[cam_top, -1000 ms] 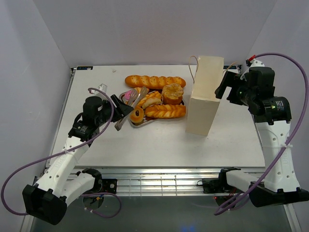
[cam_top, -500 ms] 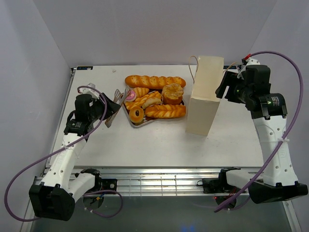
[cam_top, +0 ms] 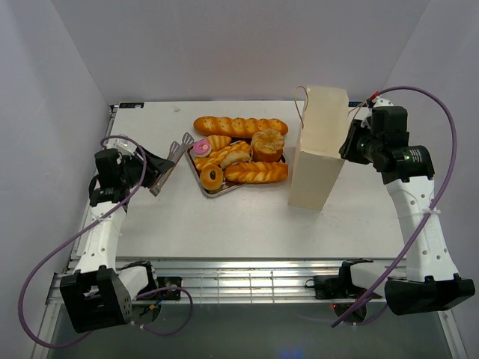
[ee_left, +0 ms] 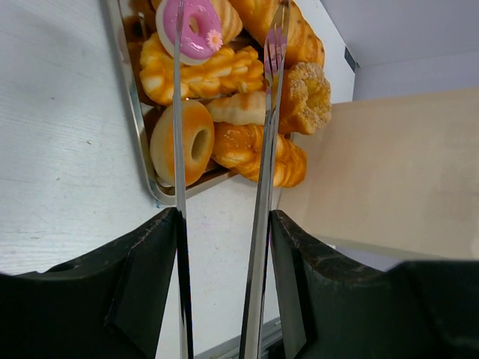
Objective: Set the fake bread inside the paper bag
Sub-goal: Pick up the fake bread from the plate.
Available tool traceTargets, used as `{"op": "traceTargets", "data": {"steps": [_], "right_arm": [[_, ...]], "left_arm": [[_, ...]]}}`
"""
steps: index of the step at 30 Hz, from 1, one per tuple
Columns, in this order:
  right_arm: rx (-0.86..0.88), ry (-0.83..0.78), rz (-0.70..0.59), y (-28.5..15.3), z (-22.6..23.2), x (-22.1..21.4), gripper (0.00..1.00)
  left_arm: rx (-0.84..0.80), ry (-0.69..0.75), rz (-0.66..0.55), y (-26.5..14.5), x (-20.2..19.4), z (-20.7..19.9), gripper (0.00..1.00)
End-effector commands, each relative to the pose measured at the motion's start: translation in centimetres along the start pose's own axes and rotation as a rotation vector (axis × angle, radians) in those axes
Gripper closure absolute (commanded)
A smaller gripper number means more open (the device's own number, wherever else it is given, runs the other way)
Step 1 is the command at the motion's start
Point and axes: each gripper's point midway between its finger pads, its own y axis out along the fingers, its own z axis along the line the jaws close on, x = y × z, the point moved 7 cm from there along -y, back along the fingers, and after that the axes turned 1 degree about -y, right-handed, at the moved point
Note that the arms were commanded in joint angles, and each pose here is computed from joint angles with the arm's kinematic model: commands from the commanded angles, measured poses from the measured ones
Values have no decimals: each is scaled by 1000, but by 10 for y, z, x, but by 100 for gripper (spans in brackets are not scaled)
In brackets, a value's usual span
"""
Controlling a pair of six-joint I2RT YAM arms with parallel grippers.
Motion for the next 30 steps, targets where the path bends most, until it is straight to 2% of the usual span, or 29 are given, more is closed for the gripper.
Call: {"op": "traceTargets", "data": {"steps": [1, 2, 6, 18, 30], "right_arm": [[-2, -32, -81, -7, -1, 10, 71], [-9, -42, -84, -7, -2, 11, 77], [-13, -59, -80, -7, -4, 9, 92], [26, -74, -89, -11, 0, 12, 92], [49, -72, -100, -15, 2, 9, 92]], "left_arm": [[-127, -1, 34, -3, 1, -16, 38], [-129, -24, 46, -1, -1, -15, 38], [-150, -99, 91, 6, -9, -7, 38], [-164, -203, 128, 10, -18, 6, 38], [-247, -426, 235, 18, -41, 22, 39]]}}
